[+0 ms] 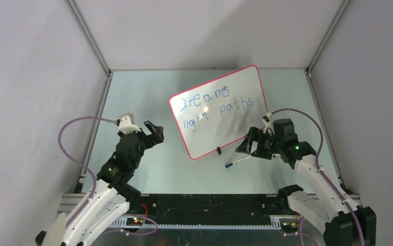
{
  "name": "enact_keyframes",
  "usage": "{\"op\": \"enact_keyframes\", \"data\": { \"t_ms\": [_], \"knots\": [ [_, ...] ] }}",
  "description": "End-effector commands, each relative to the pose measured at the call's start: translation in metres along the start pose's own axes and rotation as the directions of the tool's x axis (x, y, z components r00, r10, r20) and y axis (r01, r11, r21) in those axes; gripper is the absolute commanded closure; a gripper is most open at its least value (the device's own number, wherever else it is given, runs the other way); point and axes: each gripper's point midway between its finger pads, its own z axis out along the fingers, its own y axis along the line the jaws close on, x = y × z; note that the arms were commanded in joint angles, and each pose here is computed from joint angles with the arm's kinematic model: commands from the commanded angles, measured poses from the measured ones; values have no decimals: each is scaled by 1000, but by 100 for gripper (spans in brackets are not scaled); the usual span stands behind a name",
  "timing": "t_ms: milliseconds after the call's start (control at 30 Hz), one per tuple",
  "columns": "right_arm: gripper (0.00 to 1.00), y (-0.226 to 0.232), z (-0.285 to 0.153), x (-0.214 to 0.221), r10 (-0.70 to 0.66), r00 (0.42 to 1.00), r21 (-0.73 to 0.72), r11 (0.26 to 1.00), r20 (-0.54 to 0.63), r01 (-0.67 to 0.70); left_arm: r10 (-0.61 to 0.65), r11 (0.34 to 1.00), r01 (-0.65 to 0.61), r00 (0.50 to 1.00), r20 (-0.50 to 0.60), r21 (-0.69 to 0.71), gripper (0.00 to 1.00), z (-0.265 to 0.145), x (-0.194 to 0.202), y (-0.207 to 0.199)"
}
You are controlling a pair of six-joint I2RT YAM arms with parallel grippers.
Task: Write a sentence on the whiteboard
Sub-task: Place the whiteboard marker at the center of the board, then reset both arms
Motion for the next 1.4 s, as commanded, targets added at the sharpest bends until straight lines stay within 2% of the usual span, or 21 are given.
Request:
{"op": "enact_keyframes", "data": {
  "t_ms": [0, 133, 300, 400, 533, 567, 600, 633, 667, 700, 733, 767, 800, 833, 900, 1033, 1067, 1100, 1233, 1333, 1367],
  "knots": [
    [1, -11, -26, -52, -73, 966, 138, 990, 248, 39, 60, 994, -49, 991, 116, -98, 1, 2, -21, 21],
    [1, -29, -58, -88, -142, 878, 288, 958, 458, 5, 120, 970, -71, 972, 202, -233, 1, -1, -34, 49],
    [1, -63, -98, -114, -215, 770, 474, 871, 601, -127, 191, 929, -89, 946, 260, -358, 1, -3, -44, 72],
    [1, -76, -124, -135, -298, 661, 541, 818, 689, -195, 251, 890, -86, 912, 324, -448, 0, -5, -53, 90],
    [4, -90, -140, -156, -437, 535, 612, 765, 723, -202, 300, 868, -76, 868, 396, -492, 1, -1, -59, 108],
    [4, -99, -132, -153, -465, 546, 638, 750, 697, -174, 291, 882, -69, 859, 422, -467, 1, 2, -58, 109],
    [3, -98, -135, -160, -478, 510, 628, 760, 716, -170, 308, 868, -71, 853, 421, -491, 1, 4, -60, 118],
    [2, -103, -123, -156, -499, 522, 638, 761, 692, -117, 310, 881, -86, 848, 430, -466, 1, 10, -58, 118],
    [1, -100, -128, -164, -511, 470, 624, 774, 720, -113, 339, 863, -98, 839, 425, -496, 1, 10, -60, 129],
    [1, -111, -114, -156, -528, 489, 635, 769, 694, -73, 348, 867, -113, 833, 429, -485, 1, 15, -57, 130],
    [1, -108, -118, -163, -539, 434, 622, 780, 722, -67, 372, 852, -127, 829, 418, -508, 1, 16, -58, 137],
    [1, -118, -104, -154, -550, 455, 629, 777, 700, -29, 380, 855, -146, 829, 409, -498, 1, 22, -56, 137],
    [1, -116, -108, -160, -555, 404, 617, 787, 727, -29, 384, 850, -147, 831, 402, -506, 1, 24, -56, 141],
    [1, -125, -95, -152, -546, 424, 608, 794, 723, -14, 381, 862, -165, 834, 398, -480, 1, 32, -53, 138],
    [2, -123, -94, -158, -543, 363, 582, 813, 757, 4, 369, 887, -181, 831, 416, -424, 2, 42, -51, 134],
    [3, -138, -79, -164, -550, 359, 591, 806, 754, -7, 421, 871, -254, 828, 371, -421, 6, 56, -54, 131],
    [3, -148, -69, -164, -556, 393, 608, 794, 732, -9, 433, 867, -264, 818, 379, -422, 8, 56, -58, 130],
    [3, -145, -73, -171, -558, 361, 602, 798, 747, -11, 460, 857, -303, 813, 356, -417, 9, 60, -53, 130],
    [7, -148, -55, -176, -552, 390, 574, 816, 737, 70, 497, 848, -339, 778, 385, -408, 13, 71, -48, 131],
    [13, -143, -41, -181, -602, 369, 593, 790, 708, 151, 479, 848, -341, 820, 313, -406, 3, 80, -39, 139],
    [12, -153, -27, -171, -591, 449, 601, 787, 670, 140, 467, 853, -321, 822, 326, -412, 1, 84, -47, 139]
  ]
}}
